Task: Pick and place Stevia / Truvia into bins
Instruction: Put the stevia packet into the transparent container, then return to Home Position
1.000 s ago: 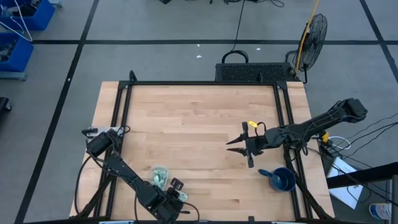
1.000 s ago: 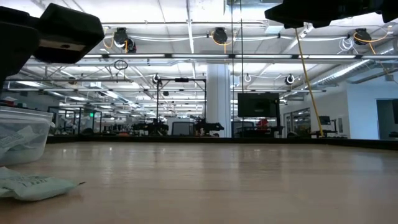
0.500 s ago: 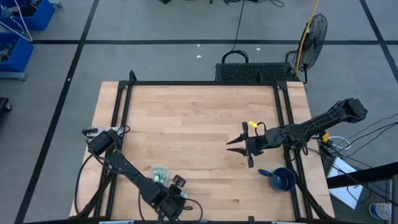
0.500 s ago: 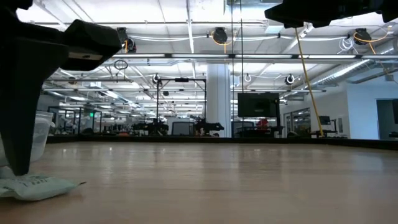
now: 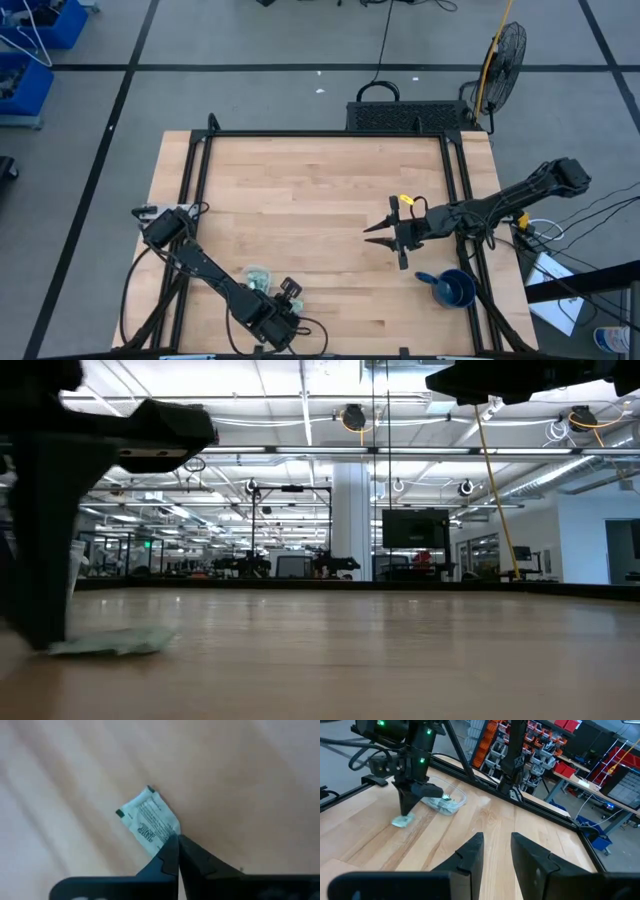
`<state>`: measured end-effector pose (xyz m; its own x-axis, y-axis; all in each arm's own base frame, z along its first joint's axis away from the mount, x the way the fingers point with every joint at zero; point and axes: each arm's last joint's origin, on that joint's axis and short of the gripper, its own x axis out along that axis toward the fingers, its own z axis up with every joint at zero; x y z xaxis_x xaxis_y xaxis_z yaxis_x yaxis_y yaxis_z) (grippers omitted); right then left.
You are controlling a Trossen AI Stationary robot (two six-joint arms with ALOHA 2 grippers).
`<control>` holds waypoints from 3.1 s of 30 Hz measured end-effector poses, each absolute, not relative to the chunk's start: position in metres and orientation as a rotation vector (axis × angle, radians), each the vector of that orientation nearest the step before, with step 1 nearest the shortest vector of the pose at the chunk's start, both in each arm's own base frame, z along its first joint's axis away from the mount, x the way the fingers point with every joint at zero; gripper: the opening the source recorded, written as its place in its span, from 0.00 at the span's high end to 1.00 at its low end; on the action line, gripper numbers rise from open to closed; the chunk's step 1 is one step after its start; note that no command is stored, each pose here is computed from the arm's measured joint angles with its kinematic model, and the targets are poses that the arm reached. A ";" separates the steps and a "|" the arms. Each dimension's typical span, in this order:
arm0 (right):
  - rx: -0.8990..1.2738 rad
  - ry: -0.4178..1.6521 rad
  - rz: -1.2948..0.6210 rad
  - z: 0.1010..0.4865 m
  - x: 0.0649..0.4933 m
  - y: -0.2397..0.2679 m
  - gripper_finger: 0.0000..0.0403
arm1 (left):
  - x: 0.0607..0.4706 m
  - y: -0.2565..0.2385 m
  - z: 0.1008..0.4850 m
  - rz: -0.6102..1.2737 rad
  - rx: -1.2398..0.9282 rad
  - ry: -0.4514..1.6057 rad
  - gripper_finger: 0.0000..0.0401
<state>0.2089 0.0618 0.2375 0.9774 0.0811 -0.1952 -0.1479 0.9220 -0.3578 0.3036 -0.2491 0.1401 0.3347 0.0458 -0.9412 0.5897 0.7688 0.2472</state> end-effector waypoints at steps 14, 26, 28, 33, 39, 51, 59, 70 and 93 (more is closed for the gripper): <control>-0.374 0.181 0.118 0.237 0.209 0.062 0.77 | 0.253 -0.226 0.248 0.036 0.292 1.392 0.99; -0.355 0.183 0.116 0.237 0.209 0.062 0.77 | 0.225 -0.227 0.217 0.359 -0.066 1.493 0.97; -0.355 0.183 0.116 0.237 0.209 0.062 0.77 | 0.227 -0.222 0.211 0.386 -0.081 1.500 0.94; -0.355 0.179 0.116 0.238 0.209 0.062 0.77 | 0.236 -0.216 0.199 0.287 -0.075 1.512 0.83; -0.359 0.170 0.114 0.238 0.209 0.062 0.77 | 0.242 -0.205 0.206 0.172 0.035 1.543 0.75; -0.296 0.086 0.090 0.265 0.180 0.050 0.77 | 0.207 -0.131 0.330 0.262 0.207 1.016 0.75; -0.187 0.214 0.011 0.262 0.134 0.024 0.77 | 0.133 -0.067 0.378 0.283 0.094 0.719 0.75; -0.169 0.094 0.228 0.237 0.104 0.023 0.77 | 0.112 -0.053 0.262 0.198 -0.012 0.299 0.75; -0.154 -0.042 0.113 0.189 0.089 0.017 0.77 | 0.090 -0.015 0.217 0.093 0.083 -0.052 0.75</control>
